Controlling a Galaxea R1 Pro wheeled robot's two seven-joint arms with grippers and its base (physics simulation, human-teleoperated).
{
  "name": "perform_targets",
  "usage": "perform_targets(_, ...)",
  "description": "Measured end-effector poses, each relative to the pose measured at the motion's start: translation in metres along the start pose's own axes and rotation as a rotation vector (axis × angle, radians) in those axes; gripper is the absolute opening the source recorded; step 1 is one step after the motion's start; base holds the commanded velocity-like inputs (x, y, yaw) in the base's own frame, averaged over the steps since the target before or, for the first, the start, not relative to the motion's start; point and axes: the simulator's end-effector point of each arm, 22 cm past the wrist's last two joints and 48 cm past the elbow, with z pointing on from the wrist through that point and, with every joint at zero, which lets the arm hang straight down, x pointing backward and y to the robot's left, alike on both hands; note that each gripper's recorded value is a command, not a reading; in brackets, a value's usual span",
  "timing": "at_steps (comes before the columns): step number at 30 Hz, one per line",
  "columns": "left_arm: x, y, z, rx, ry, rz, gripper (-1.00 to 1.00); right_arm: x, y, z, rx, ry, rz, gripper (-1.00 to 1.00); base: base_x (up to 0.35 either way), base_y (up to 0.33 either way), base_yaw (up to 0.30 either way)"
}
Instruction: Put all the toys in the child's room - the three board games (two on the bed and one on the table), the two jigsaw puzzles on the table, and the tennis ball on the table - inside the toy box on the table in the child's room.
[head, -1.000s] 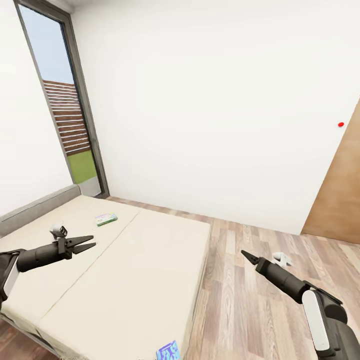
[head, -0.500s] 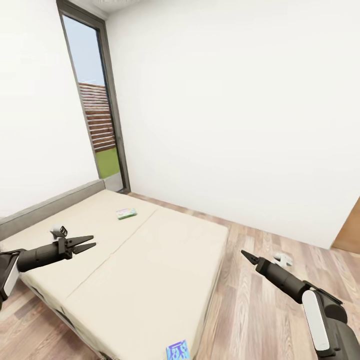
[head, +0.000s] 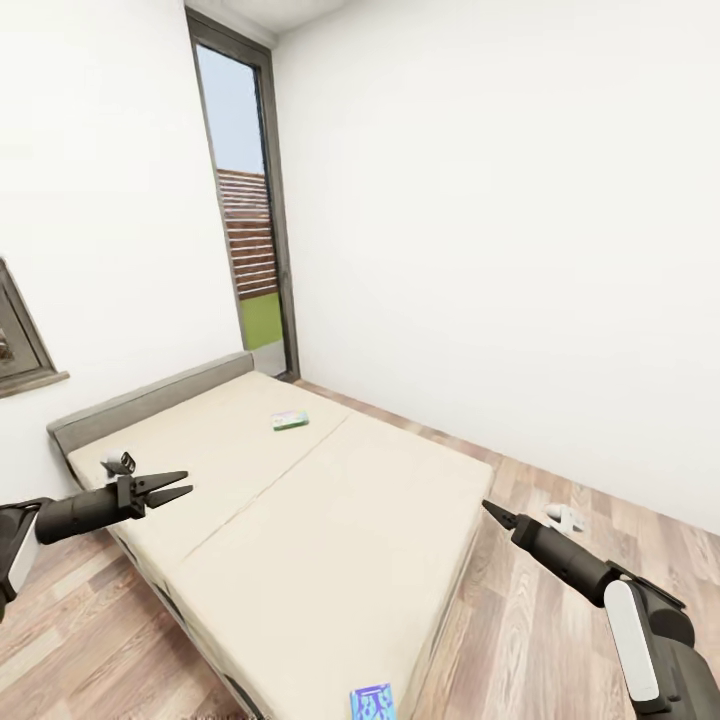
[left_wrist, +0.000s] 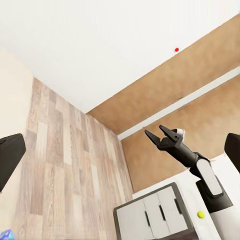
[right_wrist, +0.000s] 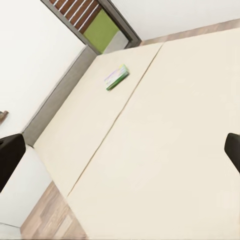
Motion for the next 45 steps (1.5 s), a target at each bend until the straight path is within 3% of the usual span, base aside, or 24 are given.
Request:
perform_targets(10,0.0002,-0.0002,0.0006,0.002,0.000,-0.001,1.00,-0.0002,0.0011,0.0000,-0.005,0.000,0.000,1.00,0.000,-0.111,0.271)
perform_targets(33,0.0007,-0.0005,0.0021,0.005,0.000,-0.003,1.00,0.0006,0.0018,0.0000,-0.009,0.002,0.001,1.00,0.000,-0.114,0.017)
perform_targets(45,0.0007,-0.0005,0.0021,0.005,0.000,-0.002,1.00,0.0004,0.0018,0.0001,-0.008,0.001,0.000,1.00,0.000,-0.098,0.122)
